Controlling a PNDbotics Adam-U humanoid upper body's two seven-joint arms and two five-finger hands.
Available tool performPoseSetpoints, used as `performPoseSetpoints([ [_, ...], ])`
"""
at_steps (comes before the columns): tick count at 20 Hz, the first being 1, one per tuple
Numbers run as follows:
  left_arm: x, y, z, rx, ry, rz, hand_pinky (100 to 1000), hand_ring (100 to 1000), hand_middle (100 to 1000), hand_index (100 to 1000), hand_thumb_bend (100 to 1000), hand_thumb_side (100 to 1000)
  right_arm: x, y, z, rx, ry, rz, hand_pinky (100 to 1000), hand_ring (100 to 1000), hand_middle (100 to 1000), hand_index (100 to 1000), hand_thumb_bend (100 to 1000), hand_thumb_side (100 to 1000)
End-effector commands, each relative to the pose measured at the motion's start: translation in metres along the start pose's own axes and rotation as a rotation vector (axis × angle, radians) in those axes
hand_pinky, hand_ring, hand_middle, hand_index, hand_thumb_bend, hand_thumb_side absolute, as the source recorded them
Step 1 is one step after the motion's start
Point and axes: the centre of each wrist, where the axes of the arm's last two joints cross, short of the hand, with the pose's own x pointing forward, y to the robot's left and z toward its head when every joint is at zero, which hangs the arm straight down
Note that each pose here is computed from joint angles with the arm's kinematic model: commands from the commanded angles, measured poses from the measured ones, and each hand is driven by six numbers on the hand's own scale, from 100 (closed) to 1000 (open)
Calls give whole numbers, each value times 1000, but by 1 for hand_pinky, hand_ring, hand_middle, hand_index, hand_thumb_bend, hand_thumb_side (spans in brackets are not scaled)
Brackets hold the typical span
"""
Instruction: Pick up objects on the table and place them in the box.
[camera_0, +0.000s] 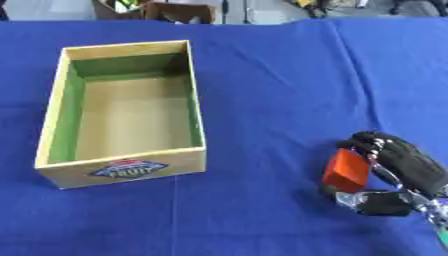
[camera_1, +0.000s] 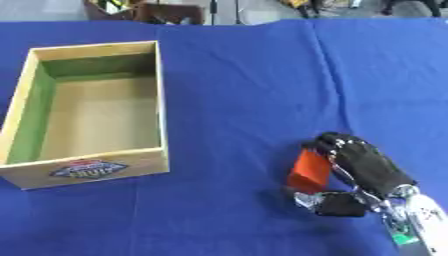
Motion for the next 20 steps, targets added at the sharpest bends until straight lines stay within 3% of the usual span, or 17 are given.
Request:
performPoseSetpoints([
  [1, 5, 0, -4, -18, -18, -16, 295, 346, 437, 514, 100, 999, -3, -9, 2, -23, 30, 7, 836, 873, 726, 875, 560, 1000],
  [9, 5, 0, -4, -22, -18, -27, 295, 347, 438, 514, 100, 997, -7, -8, 6, -38, 97, -4, 829, 867, 714, 870, 551, 1000],
  [20, 5, 0, -4, -22, -16, -27, 296, 347, 439, 513, 100, 998, -6, -6, 7, 18, 72, -8, 824, 863, 680, 860, 506, 967],
])
